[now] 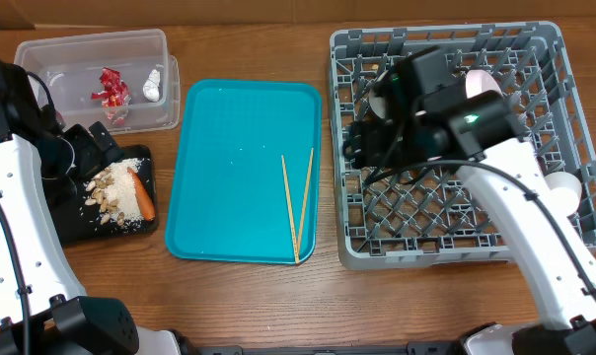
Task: Sort waste into correct bins and load items into the dishwasher
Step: 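Move the right gripper back to the chopsticks and grasp them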
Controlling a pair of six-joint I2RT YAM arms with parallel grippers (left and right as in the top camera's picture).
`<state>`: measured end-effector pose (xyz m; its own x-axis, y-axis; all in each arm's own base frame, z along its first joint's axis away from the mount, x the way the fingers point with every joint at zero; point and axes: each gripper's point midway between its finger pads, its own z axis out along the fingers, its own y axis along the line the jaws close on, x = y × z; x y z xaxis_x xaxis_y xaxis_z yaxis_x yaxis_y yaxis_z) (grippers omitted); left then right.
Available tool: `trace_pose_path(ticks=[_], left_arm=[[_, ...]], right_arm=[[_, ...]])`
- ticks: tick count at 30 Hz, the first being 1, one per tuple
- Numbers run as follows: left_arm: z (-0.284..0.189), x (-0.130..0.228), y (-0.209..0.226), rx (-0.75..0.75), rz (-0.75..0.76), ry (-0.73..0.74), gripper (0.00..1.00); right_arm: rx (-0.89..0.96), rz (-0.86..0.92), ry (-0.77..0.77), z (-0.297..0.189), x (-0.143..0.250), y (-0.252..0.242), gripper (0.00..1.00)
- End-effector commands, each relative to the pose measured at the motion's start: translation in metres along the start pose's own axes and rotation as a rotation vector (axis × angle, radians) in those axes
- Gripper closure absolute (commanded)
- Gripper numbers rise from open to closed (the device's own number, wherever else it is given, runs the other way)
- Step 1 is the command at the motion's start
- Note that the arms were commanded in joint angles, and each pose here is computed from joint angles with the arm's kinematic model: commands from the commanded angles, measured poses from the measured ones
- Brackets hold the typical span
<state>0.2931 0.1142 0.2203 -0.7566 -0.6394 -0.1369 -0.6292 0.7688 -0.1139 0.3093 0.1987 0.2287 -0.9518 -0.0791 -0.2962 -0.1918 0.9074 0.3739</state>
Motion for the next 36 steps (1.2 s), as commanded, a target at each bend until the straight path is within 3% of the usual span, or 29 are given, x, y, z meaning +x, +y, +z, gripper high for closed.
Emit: trace_pose_path(ticks=[1, 6, 19, 26, 36], left_arm=[[0.000, -0.001, -0.001, 0.008, -0.003, -0.001, 0.00], [0.000, -0.001, -0.001, 0.008, -0.003, -0.001, 0.00], [0.000, -0.001, -0.001, 0.008, -0.003, -0.001, 0.00], [0.000, -0.001, -0.001, 0.008, -0.003, -0.001, 0.00], [0.000, -0.002, -0.002, 0.009, -0.003, -0.005, 0.00]], right_arm=[[-0.017, -0.029, 0.061, 0.021, 0.014, 0.022, 0.23], [0.049, -0.114, 0.136, 0.067, 0.028, 0.038, 0.23], [0.226, -0.062, 0.198, 0.176, 0.046, 0.040, 0.27], [0.255, -0.046, 0.238, 0.209, 0.056, 0.032, 0.37], [0.283, -0.003, 0.277, 0.227, 0.077, 0.015, 0.41]])
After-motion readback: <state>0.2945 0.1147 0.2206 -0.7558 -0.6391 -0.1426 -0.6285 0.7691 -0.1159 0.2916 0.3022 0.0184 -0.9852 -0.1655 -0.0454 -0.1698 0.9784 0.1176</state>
